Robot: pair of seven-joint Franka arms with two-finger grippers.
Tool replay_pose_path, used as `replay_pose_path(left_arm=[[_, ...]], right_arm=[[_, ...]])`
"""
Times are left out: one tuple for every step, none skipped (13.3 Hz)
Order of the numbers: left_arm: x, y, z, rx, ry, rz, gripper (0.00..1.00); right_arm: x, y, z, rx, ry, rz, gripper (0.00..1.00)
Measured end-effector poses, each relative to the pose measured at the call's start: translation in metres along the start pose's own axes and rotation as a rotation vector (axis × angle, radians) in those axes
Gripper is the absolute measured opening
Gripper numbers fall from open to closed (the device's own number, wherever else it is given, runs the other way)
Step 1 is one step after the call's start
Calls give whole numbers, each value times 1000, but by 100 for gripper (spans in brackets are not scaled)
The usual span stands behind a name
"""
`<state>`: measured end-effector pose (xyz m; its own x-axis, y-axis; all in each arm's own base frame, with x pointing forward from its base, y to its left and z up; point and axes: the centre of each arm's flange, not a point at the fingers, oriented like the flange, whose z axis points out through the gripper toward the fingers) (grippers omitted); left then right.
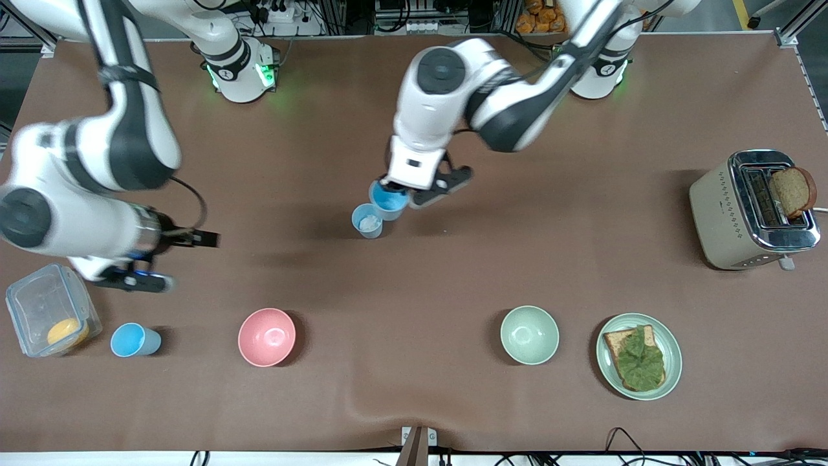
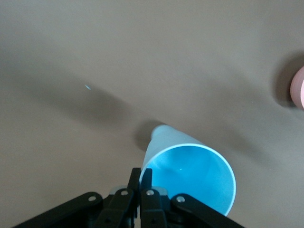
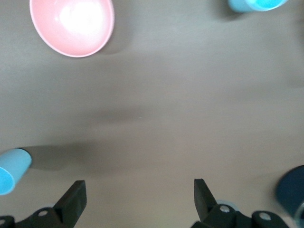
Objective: Stack blue cups with both arms
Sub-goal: 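Lower the left cup into the placed cup while the right gripper withdraws, then open the left gripper and lift it off the stacked cups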
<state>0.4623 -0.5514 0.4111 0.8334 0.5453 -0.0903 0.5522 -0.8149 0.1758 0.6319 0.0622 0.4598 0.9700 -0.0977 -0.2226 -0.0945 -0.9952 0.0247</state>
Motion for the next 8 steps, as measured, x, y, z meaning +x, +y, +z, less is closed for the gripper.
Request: replay_pose_path(left_arm=[[-17, 5, 22, -4, 11, -10, 3], [-31, 8, 47, 3, 19, -13, 3], [-41, 8, 69, 16, 27, -11, 3], [-46, 7, 85, 27, 36, -8, 3], [-49, 7, 95, 33, 45, -4, 3], [-48, 7, 101, 38, 52, -3, 3], [-46, 7, 103, 39, 56, -6, 3], [-42, 7, 104, 37, 61, -11, 3]], right_arm=[[-9, 20, -17, 8, 24, -11, 100], [-18, 41, -34, 18, 50, -16, 100], [-30, 58, -51, 28, 78, -11, 100], [-42, 72, -68, 35, 107, -3, 100], [-55, 82, -84, 38, 134, 6, 100], [-67, 91, -98, 40, 159, 16, 100], [-77, 98, -108, 43, 173, 25, 100], [-84, 102, -112, 43, 171, 30, 100]])
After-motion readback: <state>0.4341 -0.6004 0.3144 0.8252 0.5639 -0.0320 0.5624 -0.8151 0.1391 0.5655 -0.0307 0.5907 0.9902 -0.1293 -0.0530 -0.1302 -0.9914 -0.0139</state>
